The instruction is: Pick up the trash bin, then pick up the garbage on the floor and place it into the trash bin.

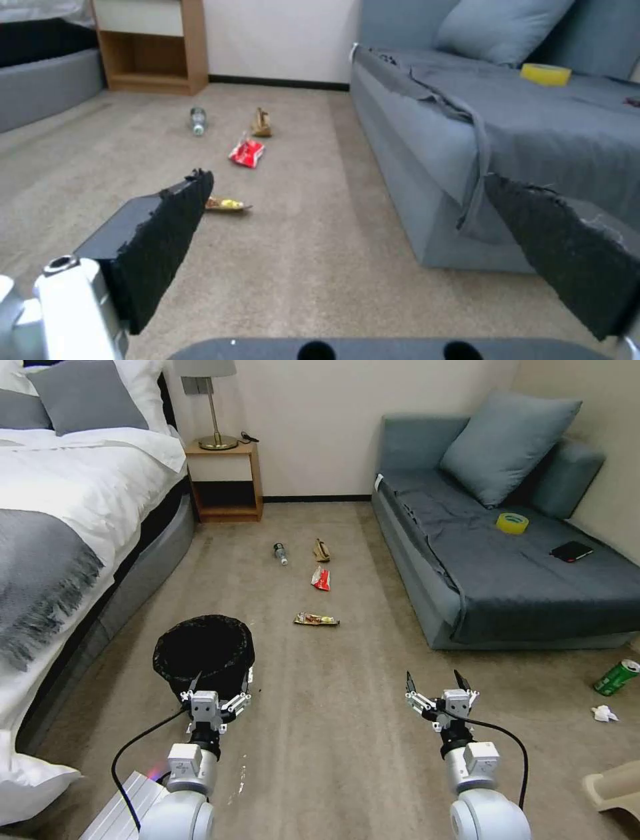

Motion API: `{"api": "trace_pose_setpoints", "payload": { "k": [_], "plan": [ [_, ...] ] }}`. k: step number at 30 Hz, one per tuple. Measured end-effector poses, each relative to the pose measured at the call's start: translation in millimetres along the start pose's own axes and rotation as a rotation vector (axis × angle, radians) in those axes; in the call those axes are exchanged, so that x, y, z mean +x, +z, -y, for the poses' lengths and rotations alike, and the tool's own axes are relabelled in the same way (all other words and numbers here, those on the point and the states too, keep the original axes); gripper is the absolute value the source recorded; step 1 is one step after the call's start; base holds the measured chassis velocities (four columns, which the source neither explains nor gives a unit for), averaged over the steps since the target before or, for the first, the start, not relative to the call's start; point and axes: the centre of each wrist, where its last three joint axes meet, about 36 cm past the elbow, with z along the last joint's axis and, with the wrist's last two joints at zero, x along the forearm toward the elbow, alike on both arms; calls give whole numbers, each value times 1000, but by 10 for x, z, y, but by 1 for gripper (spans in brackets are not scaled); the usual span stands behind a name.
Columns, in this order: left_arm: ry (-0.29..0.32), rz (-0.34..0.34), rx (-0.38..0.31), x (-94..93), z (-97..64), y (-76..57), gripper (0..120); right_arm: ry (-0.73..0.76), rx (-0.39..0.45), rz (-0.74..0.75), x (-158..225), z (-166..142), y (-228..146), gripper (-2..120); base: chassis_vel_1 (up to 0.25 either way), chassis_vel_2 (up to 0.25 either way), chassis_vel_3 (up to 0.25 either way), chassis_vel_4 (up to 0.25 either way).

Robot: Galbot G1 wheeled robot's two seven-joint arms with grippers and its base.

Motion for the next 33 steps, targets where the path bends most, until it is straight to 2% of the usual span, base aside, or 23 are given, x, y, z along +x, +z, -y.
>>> {"api": "trace_pose_setpoints", "payload": {
  "k": [33],
  "plan": [
    [0, 0, 0, 0, 0, 0, 100, 0, 0, 0, 0, 0, 0, 100, 0, 0, 0, 0]
  ]
}}
